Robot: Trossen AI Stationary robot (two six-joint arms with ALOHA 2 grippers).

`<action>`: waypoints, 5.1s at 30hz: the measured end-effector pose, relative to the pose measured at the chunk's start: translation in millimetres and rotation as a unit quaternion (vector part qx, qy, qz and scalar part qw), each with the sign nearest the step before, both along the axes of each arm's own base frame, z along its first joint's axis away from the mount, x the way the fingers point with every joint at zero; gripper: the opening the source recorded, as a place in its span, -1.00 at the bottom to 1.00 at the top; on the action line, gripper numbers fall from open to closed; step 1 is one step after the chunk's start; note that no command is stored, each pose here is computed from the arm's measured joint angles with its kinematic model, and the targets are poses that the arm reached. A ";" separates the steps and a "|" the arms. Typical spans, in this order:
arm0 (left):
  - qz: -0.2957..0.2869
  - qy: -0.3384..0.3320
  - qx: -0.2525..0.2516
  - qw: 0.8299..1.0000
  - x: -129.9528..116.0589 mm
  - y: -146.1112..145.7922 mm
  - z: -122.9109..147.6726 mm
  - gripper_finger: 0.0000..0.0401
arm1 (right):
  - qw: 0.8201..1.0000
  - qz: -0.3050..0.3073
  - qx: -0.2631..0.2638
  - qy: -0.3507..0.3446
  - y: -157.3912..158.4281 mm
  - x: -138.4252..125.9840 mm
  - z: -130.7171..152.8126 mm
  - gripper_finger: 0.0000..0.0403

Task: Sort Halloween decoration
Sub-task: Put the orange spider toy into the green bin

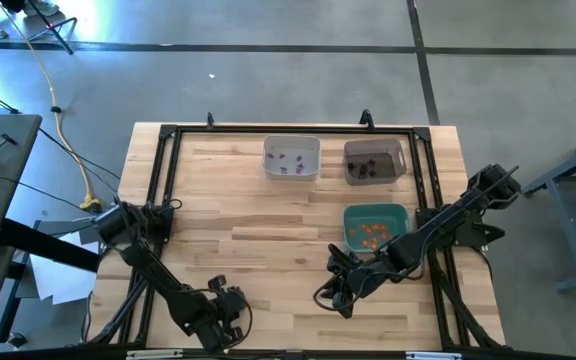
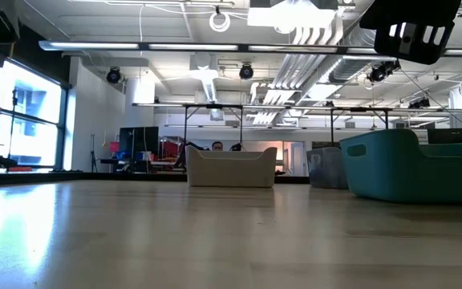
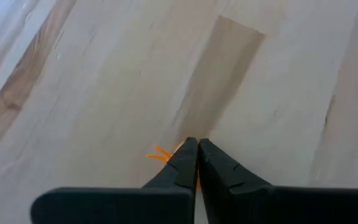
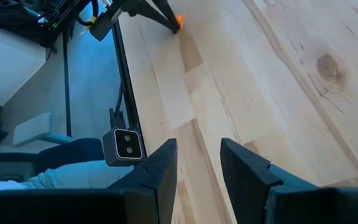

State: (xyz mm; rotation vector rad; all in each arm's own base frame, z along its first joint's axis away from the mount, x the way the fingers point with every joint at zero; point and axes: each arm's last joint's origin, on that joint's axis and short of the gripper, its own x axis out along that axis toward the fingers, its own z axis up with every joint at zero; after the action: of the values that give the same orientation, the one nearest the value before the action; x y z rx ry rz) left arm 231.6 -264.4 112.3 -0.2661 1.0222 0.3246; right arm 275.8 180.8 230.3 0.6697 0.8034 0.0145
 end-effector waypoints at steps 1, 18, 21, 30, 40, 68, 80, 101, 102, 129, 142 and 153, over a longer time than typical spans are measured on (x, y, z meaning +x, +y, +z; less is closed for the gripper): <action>0.000 -0.006 -0.003 1.000 1.9 -2.1 5.0 -1.00 | 1.000 0.000 0.000 0.000 0.0 0.0 0.0 -0.42; -0.070 -0.068 0.048 0.994 38.9 -26.2 105.0 -1.00 | 0.999 -0.018 -0.022 -0.022 -1.2 1.6 1.5 -0.42; -0.071 0.002 -0.001 0.997 29.4 -28.0 99.3 -1.00 | 1.000 -0.007 -0.019 -0.017 1.3 -0.3 1.0 -0.42; -0.073 0.075 -0.059 0.993 2.4 -45.4 94.9 -0.93 | 0.999 0.003 -0.026 -0.019 2.8 -1.3 1.0 -0.42; -0.107 0.158 -0.009 0.982 7.2 -49.4 38.4 -0.53 | 0.999 0.005 -0.025 -0.019 3.9 -2.0 1.1 -0.42; -0.117 0.152 0.023 0.981 13.5 -50.6 41.8 -0.24 | 0.999 0.005 -0.028 -0.017 3.6 -2.4 0.5 -0.42; -0.110 0.189 0.066 0.974 4.4 -38.6 31.8 -0.24 | 0.999 0.005 -0.028 -0.017 3.6 -2.3 0.6 -0.42; -0.101 0.197 0.038 0.974 10.0 -29.0 23.8 -0.25 | 0.999 0.005 -0.028 -0.017 3.6 -2.3 0.6 -0.42; -0.104 0.199 0.038 0.974 10.9 -28.3 23.8 -0.25 | 0.999 0.005 -0.027 -0.017 3.6 -2.3 0.6 -0.42; -0.214 0.218 0.046 0.951 27.7 -17.4 23.1 -0.24 | 0.999 0.005 -0.028 -0.017 3.6 -2.3 0.6 -0.42; -0.326 0.173 0.070 0.927 41.5 -28.7 37.0 -0.24 | 0.999 0.005 -0.028 -0.017 3.6 -2.3 0.6 -0.42; -0.317 0.157 0.051 0.934 47.6 -28.7 38.6 -0.24 | 0.999 0.005 -0.028 -0.016 3.5 -2.4 0.4 -0.42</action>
State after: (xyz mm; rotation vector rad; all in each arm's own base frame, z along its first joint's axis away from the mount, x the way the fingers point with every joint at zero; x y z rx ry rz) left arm 279.2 -293.1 150.9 0.2238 1.3421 -0.1766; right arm 273.3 184.3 230.7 0.6098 0.7742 0.0121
